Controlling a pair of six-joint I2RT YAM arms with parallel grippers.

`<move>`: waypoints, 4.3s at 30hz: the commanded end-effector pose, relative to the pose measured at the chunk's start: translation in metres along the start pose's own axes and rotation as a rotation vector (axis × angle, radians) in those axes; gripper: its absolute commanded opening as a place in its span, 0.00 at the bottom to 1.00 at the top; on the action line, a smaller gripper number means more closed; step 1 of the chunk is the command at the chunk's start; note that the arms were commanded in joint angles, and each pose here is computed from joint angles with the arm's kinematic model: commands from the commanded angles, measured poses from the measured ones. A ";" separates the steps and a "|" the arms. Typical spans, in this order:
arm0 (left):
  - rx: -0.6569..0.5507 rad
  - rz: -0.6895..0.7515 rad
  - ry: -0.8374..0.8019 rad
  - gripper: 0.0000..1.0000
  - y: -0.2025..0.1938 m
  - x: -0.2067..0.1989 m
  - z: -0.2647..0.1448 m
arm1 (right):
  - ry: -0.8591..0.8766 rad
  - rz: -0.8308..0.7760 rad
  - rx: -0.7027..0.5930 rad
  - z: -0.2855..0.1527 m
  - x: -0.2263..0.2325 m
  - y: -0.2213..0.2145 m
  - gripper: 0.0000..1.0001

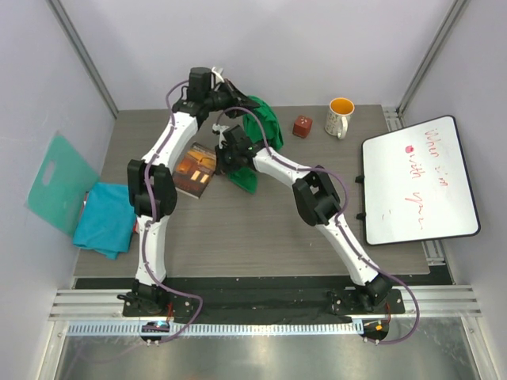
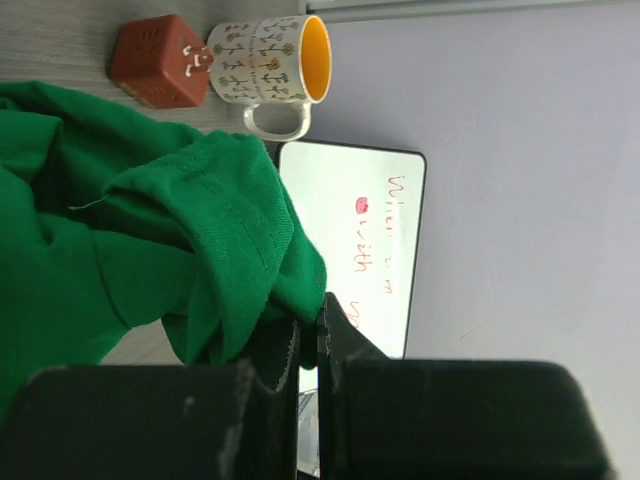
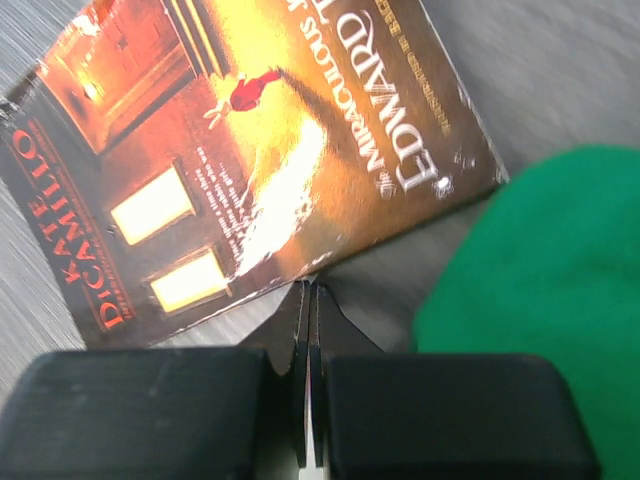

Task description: Fold and stack the t-shirts

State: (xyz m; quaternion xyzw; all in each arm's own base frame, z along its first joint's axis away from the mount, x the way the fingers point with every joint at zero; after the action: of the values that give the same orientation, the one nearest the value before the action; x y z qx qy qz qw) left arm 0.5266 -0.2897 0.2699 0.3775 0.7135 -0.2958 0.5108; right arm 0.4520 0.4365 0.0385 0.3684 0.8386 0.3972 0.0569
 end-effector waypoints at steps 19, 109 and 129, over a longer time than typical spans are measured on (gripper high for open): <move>0.057 0.150 -0.090 0.21 -0.039 -0.071 -0.052 | 0.264 0.081 0.021 -0.019 0.062 0.001 0.30; -0.131 0.294 0.986 0.00 0.036 0.255 -0.088 | -0.122 0.280 0.099 -0.260 -0.049 -0.023 0.33; -0.117 0.343 1.004 0.00 0.020 0.252 -0.082 | -0.121 0.287 0.101 -0.254 -0.052 -0.022 0.33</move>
State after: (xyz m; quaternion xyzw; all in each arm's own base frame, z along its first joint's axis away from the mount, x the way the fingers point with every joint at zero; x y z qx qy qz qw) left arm 0.4620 -0.1538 0.0547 0.5481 0.8138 0.0532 0.1858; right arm 0.3697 0.2316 0.1670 0.5143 0.7990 0.3112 0.0173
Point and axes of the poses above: each gripper's point midway between its finger pads, its own z axis out along the fingers, its own x axis along the line the jaws close on, y = z × x, the point moved 2 cm from there along -z, back along the fingers, and after that the axes turned 14 degrees about -z, right-handed, at the moved point
